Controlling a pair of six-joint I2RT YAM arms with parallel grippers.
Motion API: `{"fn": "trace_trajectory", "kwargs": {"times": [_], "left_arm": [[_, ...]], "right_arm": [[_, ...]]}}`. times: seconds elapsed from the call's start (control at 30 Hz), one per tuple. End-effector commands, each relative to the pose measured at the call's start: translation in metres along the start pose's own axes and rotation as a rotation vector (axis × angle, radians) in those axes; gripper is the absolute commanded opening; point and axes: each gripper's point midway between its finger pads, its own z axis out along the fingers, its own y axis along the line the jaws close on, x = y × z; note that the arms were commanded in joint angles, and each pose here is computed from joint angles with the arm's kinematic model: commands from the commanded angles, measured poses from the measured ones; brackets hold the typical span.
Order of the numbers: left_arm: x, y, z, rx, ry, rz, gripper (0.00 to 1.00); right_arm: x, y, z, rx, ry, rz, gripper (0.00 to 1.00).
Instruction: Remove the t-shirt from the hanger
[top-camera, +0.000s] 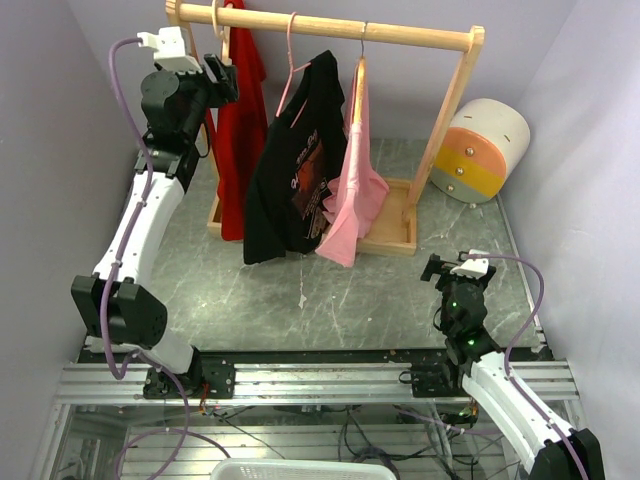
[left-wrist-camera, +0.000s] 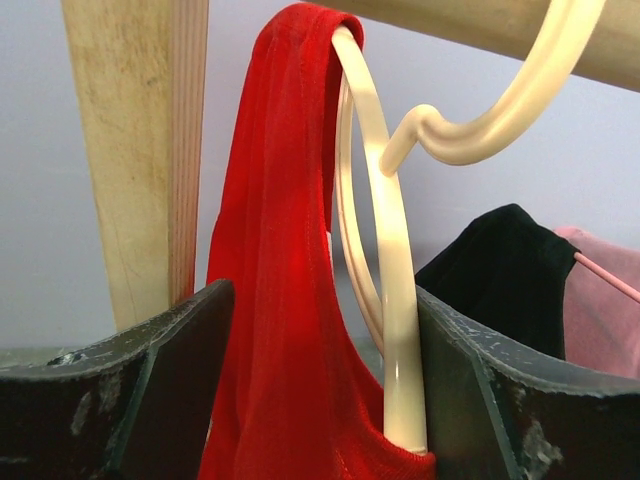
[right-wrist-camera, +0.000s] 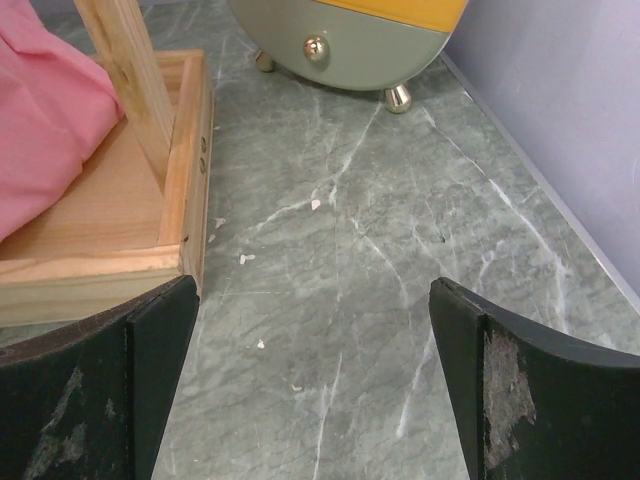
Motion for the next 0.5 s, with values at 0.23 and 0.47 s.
{"fn": "trace_trajectory", "kwargs": {"times": [0.23,0.47], "left_arm": [[-0.019,0.011,0.018,-0.020,-0.068,0.039,0.76],[-0.024,0.016,0.023,-0.038,-0.079,0.084,0.73]], "right_arm": [[0.035,-0.003,-0.006,-0.008,0.050,-0.040,1.00],[0.035,-0.003,-0.006,-0.009,0.050,-0.040,1.00]]}}
